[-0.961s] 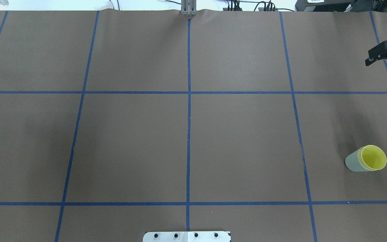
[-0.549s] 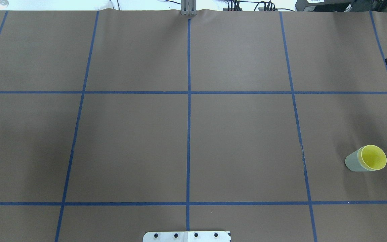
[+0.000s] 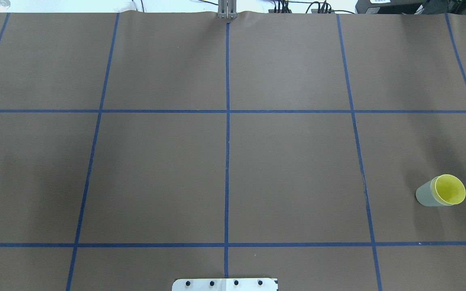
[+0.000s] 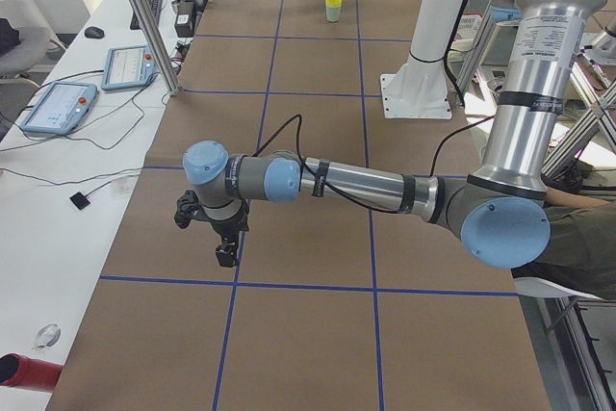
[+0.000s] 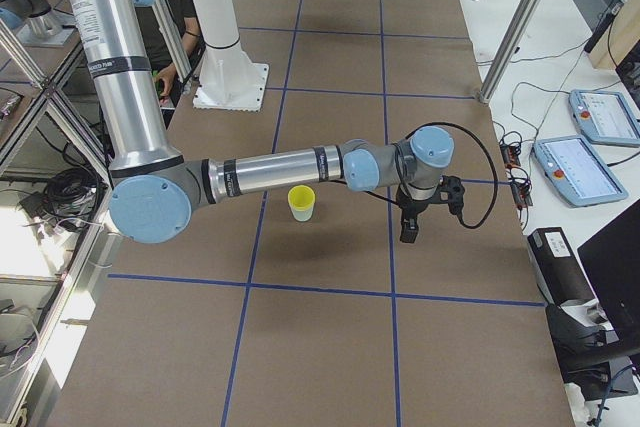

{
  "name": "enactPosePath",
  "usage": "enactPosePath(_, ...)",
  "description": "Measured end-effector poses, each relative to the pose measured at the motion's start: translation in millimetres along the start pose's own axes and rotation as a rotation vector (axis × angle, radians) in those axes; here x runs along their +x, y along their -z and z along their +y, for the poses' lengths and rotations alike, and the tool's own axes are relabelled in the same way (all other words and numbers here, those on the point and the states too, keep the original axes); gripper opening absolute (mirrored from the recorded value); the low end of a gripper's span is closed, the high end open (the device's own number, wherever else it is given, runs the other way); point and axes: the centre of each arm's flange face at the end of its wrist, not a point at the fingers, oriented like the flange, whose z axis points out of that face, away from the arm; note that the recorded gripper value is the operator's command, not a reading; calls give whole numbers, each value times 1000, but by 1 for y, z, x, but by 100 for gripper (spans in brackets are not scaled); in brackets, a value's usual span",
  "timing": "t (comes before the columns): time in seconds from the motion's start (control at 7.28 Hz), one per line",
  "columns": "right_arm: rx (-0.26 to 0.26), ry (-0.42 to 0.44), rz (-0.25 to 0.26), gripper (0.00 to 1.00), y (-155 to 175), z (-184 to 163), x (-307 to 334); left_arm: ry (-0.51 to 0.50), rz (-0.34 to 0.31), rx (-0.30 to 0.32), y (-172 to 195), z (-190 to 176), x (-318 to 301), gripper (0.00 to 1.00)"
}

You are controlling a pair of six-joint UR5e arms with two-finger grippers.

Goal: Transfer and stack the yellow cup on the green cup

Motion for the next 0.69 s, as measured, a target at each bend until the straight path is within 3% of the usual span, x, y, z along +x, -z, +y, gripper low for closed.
enactPosePath(0.69,-17,-14,3,100,-9,2,0,1,43,14,4,13,11,100)
